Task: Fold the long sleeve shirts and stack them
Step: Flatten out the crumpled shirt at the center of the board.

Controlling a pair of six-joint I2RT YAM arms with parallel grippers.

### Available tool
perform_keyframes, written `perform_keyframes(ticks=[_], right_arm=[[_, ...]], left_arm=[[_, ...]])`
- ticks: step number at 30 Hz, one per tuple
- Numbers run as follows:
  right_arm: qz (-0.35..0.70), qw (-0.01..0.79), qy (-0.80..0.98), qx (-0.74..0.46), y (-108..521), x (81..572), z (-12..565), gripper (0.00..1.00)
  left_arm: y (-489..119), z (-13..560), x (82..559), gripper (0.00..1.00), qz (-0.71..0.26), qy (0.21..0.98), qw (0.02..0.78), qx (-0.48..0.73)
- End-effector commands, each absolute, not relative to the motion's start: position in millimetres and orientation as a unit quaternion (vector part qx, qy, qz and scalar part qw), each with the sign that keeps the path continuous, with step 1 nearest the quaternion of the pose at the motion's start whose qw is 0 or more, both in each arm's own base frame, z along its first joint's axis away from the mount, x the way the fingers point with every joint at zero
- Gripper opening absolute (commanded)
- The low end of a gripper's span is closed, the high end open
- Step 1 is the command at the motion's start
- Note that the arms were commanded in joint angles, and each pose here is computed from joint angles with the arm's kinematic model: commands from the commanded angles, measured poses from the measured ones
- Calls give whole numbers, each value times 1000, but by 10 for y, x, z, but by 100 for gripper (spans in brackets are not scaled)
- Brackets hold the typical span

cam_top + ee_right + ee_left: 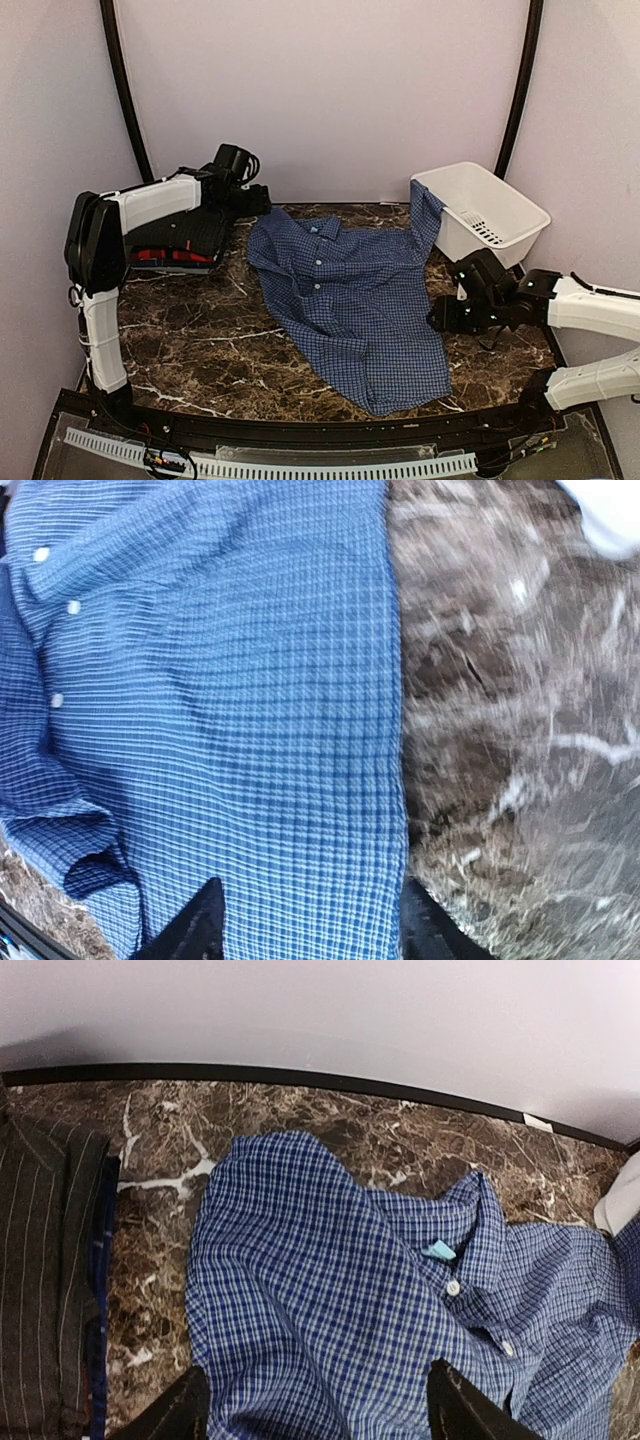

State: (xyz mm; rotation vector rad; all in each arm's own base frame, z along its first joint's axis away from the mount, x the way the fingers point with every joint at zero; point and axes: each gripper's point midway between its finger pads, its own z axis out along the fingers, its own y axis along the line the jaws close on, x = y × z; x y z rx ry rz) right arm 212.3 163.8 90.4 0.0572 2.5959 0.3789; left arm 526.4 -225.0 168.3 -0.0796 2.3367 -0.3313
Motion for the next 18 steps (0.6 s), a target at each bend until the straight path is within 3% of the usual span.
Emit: perform_keyframes(ticks=[1, 12, 18], right_arm=[[139, 297, 944, -14, 1771, 2302, 1178, 60], [215, 338, 903, -156, 2789, 2368, 1607, 80], [239, 346, 867, -267, 3623, 2288, 1740, 95]], left_arm=[[-2279, 2091, 4822, 74, -162, 908, 386, -5], [-2425, 1735, 3835, 75, -216, 923, 317, 9], [-2268, 1487, 3612, 76, -207, 931, 301, -23]])
